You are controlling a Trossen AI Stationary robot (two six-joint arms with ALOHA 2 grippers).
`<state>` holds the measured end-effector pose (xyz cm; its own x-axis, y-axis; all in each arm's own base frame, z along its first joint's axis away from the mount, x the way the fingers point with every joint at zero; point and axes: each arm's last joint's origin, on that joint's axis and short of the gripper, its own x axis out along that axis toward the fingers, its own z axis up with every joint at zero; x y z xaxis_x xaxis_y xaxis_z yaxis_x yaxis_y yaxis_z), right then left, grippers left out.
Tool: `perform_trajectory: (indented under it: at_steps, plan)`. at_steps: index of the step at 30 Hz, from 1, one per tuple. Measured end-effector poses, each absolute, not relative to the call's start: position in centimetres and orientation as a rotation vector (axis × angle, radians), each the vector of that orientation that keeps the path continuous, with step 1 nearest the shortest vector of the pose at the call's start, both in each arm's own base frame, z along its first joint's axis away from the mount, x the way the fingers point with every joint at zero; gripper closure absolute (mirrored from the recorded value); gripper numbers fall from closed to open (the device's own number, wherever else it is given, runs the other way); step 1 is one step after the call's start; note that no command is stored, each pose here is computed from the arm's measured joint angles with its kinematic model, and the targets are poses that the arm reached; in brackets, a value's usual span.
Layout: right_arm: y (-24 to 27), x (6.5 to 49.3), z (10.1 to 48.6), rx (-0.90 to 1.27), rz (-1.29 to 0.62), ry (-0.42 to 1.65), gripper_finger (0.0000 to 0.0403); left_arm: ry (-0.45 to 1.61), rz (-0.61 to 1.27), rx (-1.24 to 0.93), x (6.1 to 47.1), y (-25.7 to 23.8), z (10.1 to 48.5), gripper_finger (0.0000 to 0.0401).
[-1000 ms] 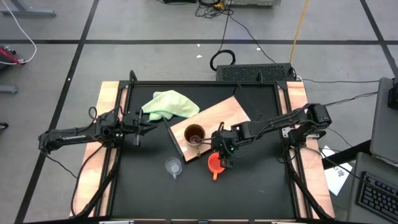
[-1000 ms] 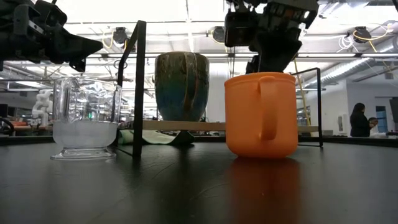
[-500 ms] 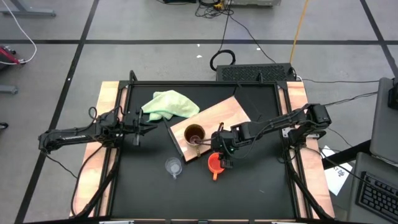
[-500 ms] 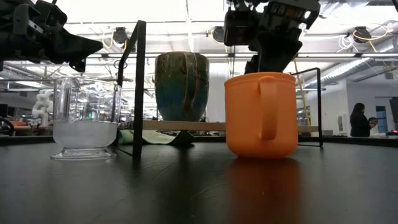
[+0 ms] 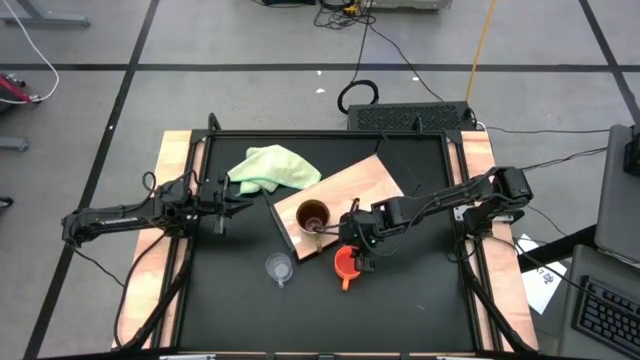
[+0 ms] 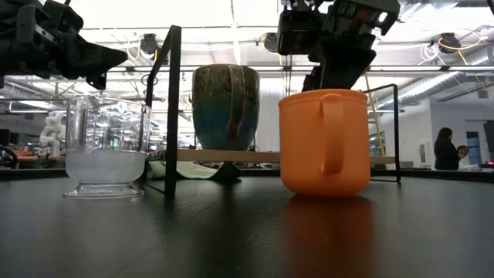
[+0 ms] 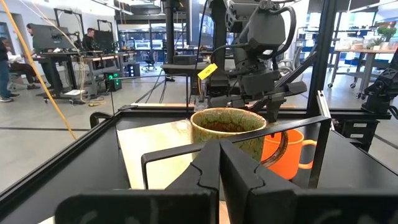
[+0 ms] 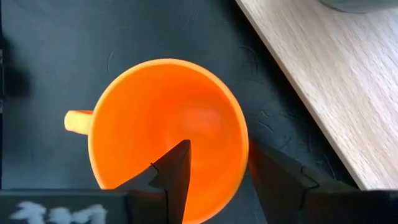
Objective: Stack small to large cups/mugs on shelf
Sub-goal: Put the orange mug on the shelf
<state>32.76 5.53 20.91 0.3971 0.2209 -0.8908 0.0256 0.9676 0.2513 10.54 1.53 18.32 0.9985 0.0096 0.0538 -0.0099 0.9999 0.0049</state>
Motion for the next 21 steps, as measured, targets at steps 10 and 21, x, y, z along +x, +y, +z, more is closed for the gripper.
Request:
perform_trajectory:
  at_steps: [10,21]
  plan:
    - [5.55,32.87,20.72,0.213,0.139,1.157,0.0299,-0.053,0.010,0.005,10.54,1.53,18.32,0.0389]
    - [5.54,32.87,20.72,0.170,0.163,1.152,0.0391,-0.053,0.010,0.005,10.53,1.53,18.32,0.0389]
